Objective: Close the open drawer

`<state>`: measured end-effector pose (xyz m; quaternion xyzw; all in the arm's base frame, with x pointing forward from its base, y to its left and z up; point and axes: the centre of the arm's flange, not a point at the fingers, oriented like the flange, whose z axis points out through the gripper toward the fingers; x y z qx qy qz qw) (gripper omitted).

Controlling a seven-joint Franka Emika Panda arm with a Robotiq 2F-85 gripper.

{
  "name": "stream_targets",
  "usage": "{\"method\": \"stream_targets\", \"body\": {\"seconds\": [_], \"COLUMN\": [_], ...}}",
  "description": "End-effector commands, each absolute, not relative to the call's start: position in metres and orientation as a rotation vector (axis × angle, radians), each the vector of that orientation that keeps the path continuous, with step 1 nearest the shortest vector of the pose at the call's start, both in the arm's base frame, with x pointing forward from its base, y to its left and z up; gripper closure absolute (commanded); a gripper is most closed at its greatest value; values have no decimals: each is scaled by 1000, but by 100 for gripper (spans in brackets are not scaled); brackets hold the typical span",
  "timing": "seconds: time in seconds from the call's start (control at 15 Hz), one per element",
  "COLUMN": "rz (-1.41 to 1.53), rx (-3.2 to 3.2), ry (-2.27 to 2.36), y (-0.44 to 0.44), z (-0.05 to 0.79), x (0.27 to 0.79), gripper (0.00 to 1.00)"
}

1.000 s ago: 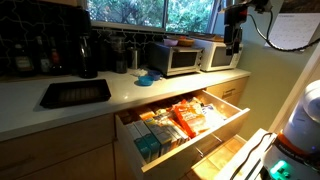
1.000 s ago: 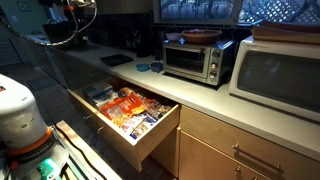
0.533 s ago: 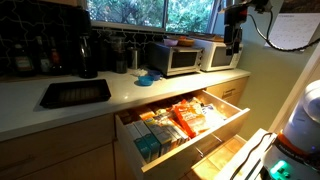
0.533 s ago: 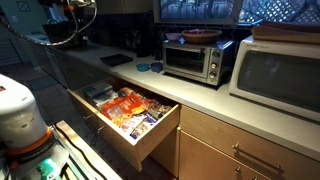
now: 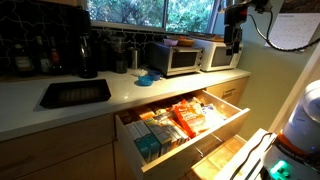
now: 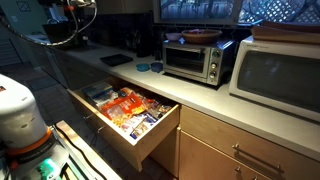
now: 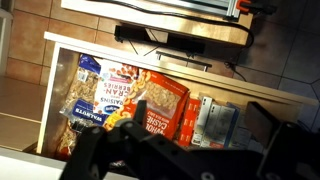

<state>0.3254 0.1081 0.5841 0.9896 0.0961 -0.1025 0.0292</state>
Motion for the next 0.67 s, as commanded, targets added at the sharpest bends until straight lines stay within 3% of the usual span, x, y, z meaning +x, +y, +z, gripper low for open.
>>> {"method": "stream_targets", "body": {"seconds": [0.0,0.6], "rz": [-316,-281], "rx": [3052,3072], "ry": [297,298], "y": [108,120], "z": [584,545], "x": [325,337], "gripper": [0,0]}}
